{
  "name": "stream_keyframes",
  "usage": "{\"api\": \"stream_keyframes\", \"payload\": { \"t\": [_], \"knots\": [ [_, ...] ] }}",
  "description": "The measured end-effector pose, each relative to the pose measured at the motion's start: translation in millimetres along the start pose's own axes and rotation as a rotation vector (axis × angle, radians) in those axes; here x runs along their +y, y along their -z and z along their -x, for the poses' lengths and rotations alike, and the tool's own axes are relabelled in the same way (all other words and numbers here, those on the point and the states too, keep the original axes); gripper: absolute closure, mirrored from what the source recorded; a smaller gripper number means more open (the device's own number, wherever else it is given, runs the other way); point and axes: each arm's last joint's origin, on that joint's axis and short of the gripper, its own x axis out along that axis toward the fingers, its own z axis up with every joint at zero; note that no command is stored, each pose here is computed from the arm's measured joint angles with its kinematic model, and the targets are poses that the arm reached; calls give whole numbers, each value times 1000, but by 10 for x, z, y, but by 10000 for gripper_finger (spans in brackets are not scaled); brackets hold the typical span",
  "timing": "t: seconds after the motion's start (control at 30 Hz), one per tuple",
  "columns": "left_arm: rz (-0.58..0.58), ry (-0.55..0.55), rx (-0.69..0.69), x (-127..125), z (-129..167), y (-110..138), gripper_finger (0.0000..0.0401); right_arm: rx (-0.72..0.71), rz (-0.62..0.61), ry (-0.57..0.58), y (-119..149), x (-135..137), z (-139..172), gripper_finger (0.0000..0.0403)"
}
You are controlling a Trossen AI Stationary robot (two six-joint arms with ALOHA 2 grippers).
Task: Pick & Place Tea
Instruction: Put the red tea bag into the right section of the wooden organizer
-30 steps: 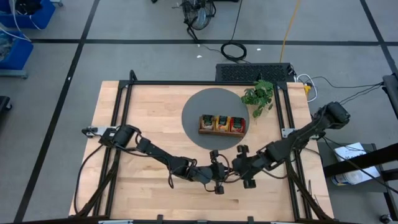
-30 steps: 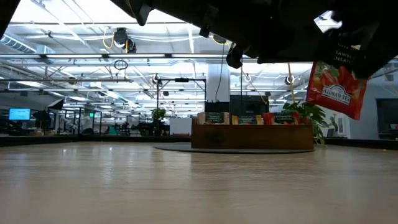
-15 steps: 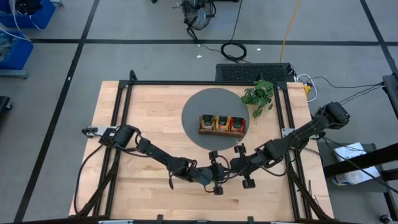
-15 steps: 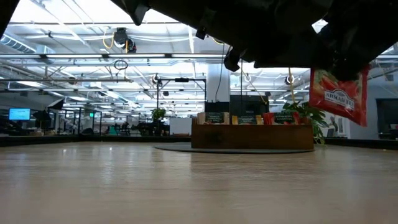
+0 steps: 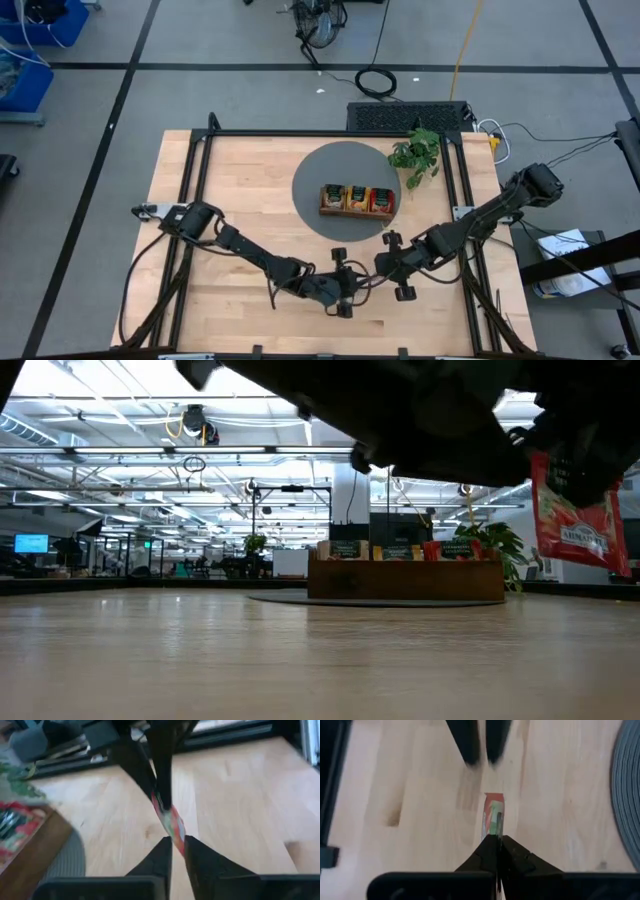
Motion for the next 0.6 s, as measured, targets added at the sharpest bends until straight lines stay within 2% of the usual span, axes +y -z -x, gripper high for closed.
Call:
{"api": "stream_keyframes", "payload": {
  "t": [0.17,0.3,0.43,0.6],
  "knots": [
    [64,14,136,-125,160,75,312,67,-30,29,66,-26,2,402],
    [86,80,238,-313,233,250,326,155,-37,73,69,-102,85,402],
    [29,127,198,-567,243,398,388,196,-65,123,-109,-250,304,403],
    [-24,148,134,-629,214,406,382,100,-42,196,-468,-535,644,403]
  ]
}}
